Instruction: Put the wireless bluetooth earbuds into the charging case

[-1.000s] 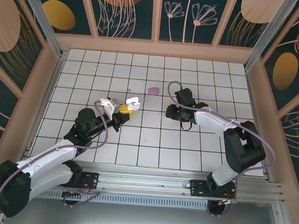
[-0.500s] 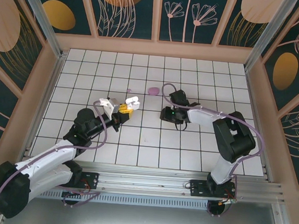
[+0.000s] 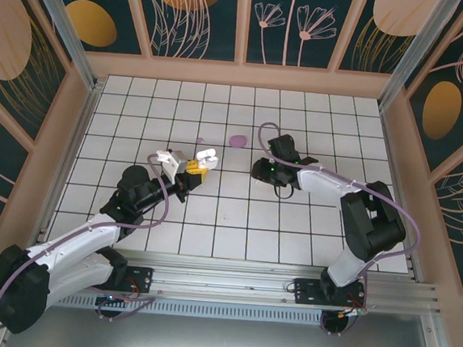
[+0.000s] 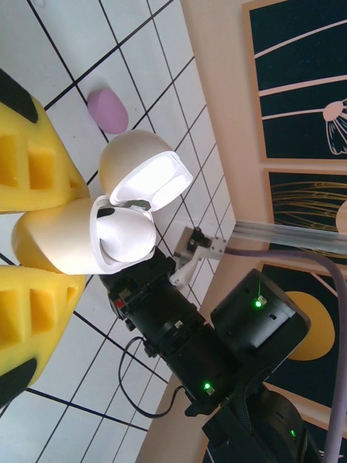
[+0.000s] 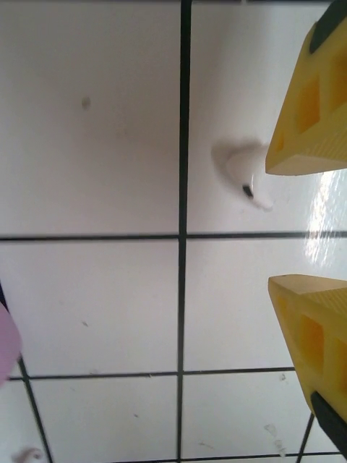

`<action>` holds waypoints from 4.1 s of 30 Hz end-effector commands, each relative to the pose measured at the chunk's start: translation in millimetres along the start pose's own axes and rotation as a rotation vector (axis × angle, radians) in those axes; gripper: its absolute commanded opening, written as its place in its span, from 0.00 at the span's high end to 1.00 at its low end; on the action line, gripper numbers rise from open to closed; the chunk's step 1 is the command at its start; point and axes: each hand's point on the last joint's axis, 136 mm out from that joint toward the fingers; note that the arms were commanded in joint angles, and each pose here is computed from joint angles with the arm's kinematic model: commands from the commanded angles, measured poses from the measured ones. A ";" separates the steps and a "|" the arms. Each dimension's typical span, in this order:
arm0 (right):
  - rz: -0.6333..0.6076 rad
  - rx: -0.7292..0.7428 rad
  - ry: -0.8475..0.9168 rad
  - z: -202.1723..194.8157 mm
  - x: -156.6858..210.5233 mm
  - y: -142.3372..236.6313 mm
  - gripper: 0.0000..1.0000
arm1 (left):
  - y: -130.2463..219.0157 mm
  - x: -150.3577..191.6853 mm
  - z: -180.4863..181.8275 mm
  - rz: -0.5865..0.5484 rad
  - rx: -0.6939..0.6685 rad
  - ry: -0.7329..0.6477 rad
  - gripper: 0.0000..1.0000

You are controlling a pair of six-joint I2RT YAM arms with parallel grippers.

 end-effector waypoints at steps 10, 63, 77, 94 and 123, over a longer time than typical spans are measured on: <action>0.009 -0.045 -0.271 -14.8 27.0 -8.1 0.65 | -0.3 -14.0 -6.2 -0.043 0.028 -0.018 1.00; 0.132 0.205 -0.006 -8.3 10.0 -48.9 0.62 | 8.6 -11.2 -6.2 -0.047 0.009 -0.037 1.00; 0.166 0.242 0.013 -11.8 19.6 -51.0 0.62 | 12.8 -11.5 -5.7 -0.052 -0.003 -0.039 1.00; 0.108 0.244 0.026 -6.4 2.7 -40.7 0.75 | 14.3 -10.3 -5.0 -0.048 -0.010 -0.046 1.00; -0.570 -0.283 0.185 154.3 -85.3 180.1 0.78 | -1.7 -46.6 -14.5 -0.141 0.053 -0.093 1.00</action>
Point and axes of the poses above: each hand's point on the last joint's axis, 136 mm out from that joint toward the fingers, its own y axis back along the fingers, its own z axis along the line the jaws close on, x = y × z, and after that the axes turned 6 degrees about y, right-handed
